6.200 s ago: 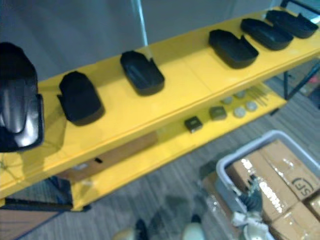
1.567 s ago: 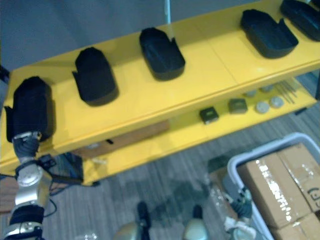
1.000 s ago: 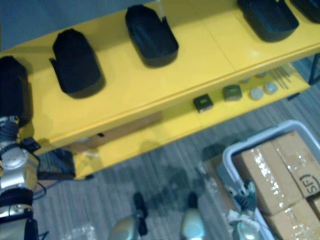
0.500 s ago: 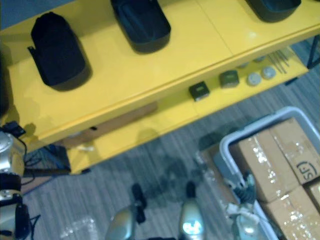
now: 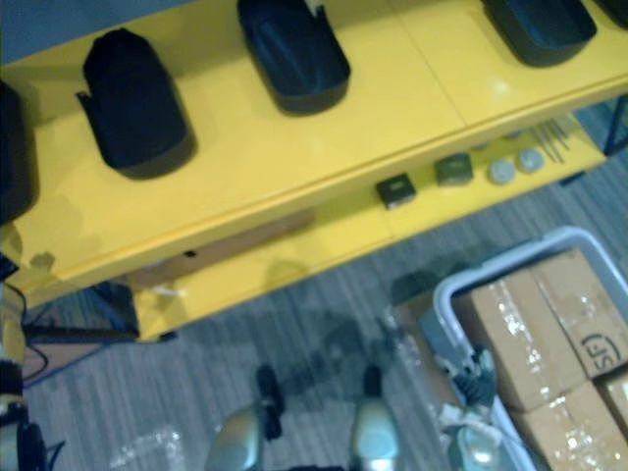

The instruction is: Walk over and take plastic housings, then place them on the shelf

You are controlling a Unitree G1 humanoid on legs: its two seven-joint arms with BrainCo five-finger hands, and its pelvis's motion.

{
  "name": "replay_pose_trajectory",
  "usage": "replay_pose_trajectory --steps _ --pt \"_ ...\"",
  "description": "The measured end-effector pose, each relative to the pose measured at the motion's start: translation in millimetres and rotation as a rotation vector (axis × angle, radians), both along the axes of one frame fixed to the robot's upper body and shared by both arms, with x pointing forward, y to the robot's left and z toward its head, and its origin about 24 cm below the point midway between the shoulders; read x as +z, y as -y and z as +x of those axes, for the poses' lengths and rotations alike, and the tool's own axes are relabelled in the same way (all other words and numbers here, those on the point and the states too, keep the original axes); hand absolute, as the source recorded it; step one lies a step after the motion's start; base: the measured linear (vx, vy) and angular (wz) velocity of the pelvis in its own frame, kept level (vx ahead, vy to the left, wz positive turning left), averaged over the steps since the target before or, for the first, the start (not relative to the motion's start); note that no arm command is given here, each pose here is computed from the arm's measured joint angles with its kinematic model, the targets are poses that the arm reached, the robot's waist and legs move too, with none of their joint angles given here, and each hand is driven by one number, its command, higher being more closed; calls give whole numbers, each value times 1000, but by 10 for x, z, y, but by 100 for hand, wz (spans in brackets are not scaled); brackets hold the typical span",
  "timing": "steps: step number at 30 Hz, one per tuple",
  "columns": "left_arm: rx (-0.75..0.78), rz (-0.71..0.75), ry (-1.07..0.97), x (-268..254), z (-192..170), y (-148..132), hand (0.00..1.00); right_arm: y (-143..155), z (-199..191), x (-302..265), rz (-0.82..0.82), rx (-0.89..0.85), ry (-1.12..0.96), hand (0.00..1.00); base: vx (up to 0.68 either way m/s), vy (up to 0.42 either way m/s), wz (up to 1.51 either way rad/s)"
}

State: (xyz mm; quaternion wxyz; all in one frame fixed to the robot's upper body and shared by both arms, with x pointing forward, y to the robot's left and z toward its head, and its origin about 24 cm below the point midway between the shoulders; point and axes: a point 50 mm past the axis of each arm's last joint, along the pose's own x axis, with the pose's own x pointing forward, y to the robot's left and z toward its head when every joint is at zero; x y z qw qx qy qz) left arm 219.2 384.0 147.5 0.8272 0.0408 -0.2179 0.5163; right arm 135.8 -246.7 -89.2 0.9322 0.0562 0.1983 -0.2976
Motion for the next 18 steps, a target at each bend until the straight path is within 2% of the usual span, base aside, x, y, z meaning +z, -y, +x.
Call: replay_pose_trajectory --steps 4,8,9,12,14,16,18 --pt "-33 -140 -26 -639 -511 464 100 -105 -196 -159 56 -92 -89 0 130 11 39" --pt "-41 -230 -140 -1013 -778 742 100 -121 -253 -224 42 -84 -156 0 49 -1 15" --pt "-59 -236 -156 -1045 -784 773 0 -121 -256 -228 43 -85 -159 0 -17 -27 25" --pt "-128 -225 -300 -1219 -804 848 0 -127 -202 -231 46 -80 -155 0 -66 -19 17" --pt "-208 -280 -445 -1473 -772 916 0 -124 -189 -243 47 -78 -161 0 -98 -17 4" --pt "-298 -381 -618 -1857 -827 1063 0 -120 -210 -259 52 -80 -168 0 -107 -20 10" --pt "-305 -484 -681 -2086 -938 1115 0 -98 -263 -298 73 -74 -184 0 -104 -6 4"
